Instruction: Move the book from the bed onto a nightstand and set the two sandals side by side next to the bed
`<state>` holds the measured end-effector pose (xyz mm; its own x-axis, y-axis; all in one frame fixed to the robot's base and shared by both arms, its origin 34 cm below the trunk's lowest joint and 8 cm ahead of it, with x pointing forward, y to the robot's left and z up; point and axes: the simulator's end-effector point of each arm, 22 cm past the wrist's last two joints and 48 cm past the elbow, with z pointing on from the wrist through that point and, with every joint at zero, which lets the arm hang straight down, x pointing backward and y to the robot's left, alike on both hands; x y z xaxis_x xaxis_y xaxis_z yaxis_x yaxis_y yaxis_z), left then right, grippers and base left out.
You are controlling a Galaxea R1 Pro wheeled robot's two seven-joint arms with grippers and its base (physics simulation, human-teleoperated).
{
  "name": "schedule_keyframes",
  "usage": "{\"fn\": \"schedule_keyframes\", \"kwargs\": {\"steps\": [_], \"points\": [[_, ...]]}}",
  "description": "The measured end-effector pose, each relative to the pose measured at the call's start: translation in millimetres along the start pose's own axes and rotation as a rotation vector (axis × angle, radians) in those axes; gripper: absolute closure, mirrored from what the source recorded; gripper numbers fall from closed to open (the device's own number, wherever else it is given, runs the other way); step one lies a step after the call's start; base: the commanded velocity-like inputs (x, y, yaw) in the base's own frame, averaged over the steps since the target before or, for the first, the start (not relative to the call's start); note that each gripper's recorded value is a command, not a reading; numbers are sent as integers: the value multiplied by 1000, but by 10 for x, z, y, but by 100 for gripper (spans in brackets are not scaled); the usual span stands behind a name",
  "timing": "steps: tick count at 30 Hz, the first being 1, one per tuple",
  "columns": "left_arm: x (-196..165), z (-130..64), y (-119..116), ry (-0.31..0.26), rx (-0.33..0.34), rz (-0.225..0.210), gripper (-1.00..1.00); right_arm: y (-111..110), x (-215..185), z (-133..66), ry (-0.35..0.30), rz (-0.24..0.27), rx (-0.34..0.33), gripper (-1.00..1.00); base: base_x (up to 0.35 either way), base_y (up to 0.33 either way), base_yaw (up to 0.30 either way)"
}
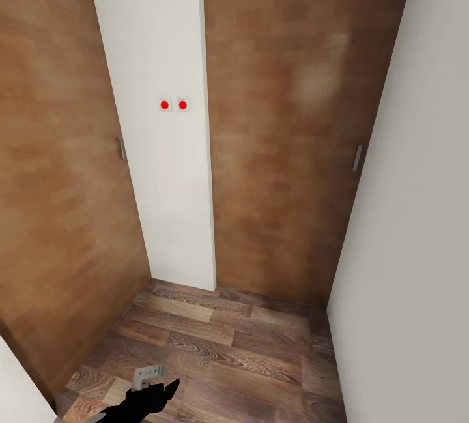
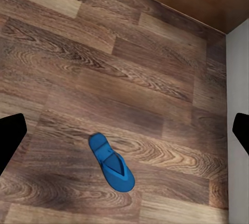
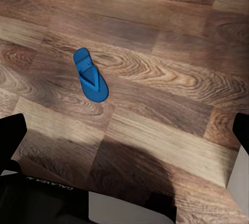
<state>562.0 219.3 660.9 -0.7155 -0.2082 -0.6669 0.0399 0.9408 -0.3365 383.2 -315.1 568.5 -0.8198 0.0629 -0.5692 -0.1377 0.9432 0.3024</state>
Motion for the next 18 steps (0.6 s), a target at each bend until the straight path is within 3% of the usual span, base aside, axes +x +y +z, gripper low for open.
{"fn": "schedule_keyframes", "kwargs": {"steps": [18], "points": [[-143, -150, -97, 0, 3, -2, -100, 70, -123, -178, 1, 0, 0, -100, 0, 0, 0]]}}
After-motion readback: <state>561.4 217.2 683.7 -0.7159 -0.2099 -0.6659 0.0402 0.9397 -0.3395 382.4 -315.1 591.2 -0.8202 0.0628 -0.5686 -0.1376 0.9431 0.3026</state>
